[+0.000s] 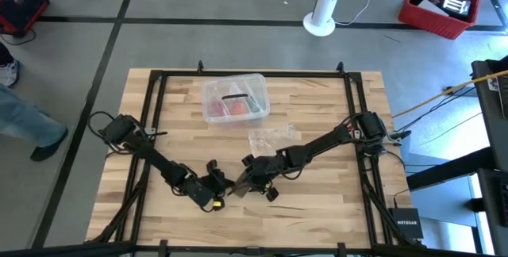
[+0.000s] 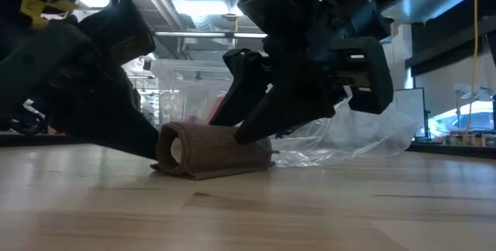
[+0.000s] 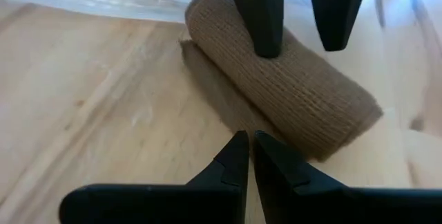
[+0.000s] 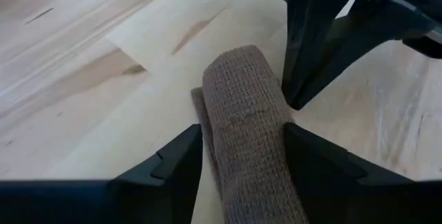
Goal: Roll bandage
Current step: Roll the brown bandage
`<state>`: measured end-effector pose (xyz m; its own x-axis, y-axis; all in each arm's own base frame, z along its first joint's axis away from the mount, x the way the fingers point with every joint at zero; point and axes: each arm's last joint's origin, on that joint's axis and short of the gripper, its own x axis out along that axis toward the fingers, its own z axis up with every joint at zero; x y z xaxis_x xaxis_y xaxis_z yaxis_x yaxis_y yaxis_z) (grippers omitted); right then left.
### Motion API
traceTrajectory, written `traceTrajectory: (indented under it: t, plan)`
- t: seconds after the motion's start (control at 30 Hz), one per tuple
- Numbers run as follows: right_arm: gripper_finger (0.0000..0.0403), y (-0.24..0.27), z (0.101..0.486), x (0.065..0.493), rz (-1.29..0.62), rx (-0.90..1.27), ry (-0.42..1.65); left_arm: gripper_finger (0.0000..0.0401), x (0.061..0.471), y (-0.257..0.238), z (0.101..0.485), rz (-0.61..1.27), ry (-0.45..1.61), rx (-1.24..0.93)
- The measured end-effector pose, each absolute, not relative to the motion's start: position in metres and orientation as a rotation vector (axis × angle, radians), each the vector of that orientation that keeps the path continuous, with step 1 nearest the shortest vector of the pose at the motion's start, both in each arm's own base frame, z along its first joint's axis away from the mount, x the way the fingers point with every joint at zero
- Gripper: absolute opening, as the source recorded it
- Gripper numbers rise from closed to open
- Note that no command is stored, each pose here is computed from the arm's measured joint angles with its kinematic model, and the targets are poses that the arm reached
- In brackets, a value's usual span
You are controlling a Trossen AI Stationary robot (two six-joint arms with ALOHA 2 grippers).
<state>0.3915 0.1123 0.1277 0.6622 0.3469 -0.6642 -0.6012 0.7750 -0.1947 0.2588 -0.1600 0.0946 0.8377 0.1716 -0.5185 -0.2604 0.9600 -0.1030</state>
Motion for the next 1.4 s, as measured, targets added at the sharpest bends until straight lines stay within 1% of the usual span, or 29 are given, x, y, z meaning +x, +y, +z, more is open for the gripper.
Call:
traceTrajectory:
  t: [0.17,0.3,0.5,0.7,0.93,1.03,1.13,1.27,1.4]
  plan:
    - [0.0202,0.112,0.127,0.391,0.545,-0.424,0.655,0.0015,0.26,-0.161,0.103,0.193,0.513,-0.151]
    - [0.0202,0.112,0.127,0.391,0.552,-0.443,0.651,0.0015,0.261,-0.16,0.095,0.164,0.563,-0.145]
    - [0.0202,0.113,0.127,0.391,0.551,-0.435,0.659,0.0015,0.262,-0.155,0.083,0.2,0.611,-0.13]
    - [0.0202,0.118,0.131,0.385,0.574,-0.369,0.704,0.0015,0.257,-0.148,0.076,0.277,0.688,-0.15]
    - [0.0202,0.128,0.135,0.372,0.617,-0.331,0.793,0.0015,0.256,-0.147,0.075,0.29,0.685,-0.171]
    - [0.0202,0.133,0.136,0.369,0.623,-0.325,0.8,0.0015,0.256,-0.147,0.075,0.289,0.683,-0.165]
    - [0.0202,0.139,0.142,0.368,0.631,-0.34,0.844,0.0015,0.256,-0.147,0.075,0.288,0.682,-0.166]
    - [0.0202,0.145,0.166,0.375,0.634,-0.346,0.882,0.0015,0.256,-0.148,0.075,0.286,0.676,-0.169]
    - [0.0202,0.143,0.173,0.382,0.605,-0.348,0.835,0.0015,0.256,-0.148,0.075,0.284,0.671,-0.173]
